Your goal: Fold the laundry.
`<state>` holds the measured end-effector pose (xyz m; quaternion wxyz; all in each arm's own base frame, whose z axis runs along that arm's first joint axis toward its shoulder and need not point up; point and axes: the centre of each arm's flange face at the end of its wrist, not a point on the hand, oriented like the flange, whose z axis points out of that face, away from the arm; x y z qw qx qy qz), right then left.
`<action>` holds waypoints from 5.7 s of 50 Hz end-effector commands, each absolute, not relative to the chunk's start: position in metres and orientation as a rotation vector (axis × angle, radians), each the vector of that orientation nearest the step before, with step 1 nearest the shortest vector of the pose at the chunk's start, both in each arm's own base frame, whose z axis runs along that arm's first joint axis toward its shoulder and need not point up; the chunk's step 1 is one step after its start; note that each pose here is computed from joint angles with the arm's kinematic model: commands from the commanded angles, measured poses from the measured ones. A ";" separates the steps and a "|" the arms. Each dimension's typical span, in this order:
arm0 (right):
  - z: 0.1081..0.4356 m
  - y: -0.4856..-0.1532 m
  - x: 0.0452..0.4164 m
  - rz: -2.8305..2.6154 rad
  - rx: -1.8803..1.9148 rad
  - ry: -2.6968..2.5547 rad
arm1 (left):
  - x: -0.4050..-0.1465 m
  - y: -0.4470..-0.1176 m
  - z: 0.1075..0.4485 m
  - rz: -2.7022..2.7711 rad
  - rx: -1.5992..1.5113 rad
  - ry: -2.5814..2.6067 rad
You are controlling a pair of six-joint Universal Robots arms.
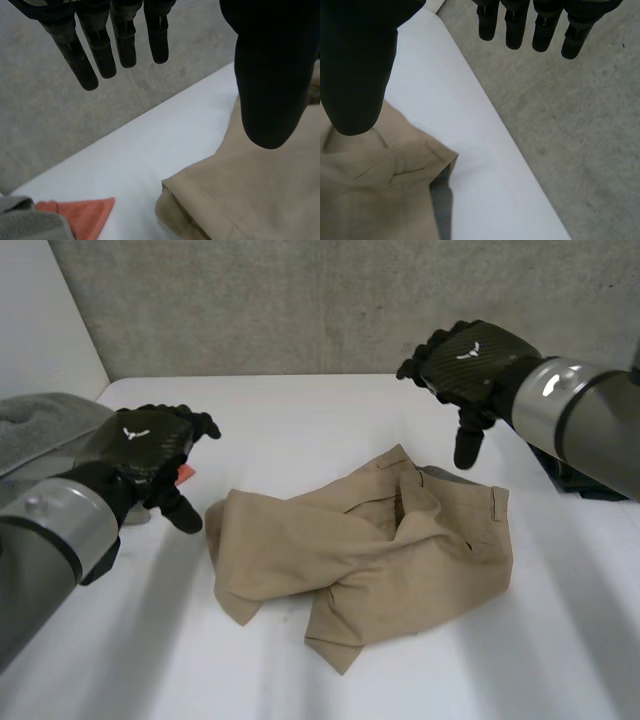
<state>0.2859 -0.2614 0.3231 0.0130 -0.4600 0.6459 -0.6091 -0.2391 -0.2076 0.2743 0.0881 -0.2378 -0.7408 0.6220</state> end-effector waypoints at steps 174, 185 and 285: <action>0.183 -0.332 0.285 -2.156 -1.159 1.975 | -0.313 -0.278 0.200 1.969 -0.935 -1.994; 0.182 -0.309 0.252 -1.978 -1.159 2.195 | -0.306 -0.238 0.187 1.872 -1.032 -2.034; 0.212 -0.344 0.297 -2.214 -1.047 1.927 | -0.300 -0.294 0.215 2.079 -0.982 -1.924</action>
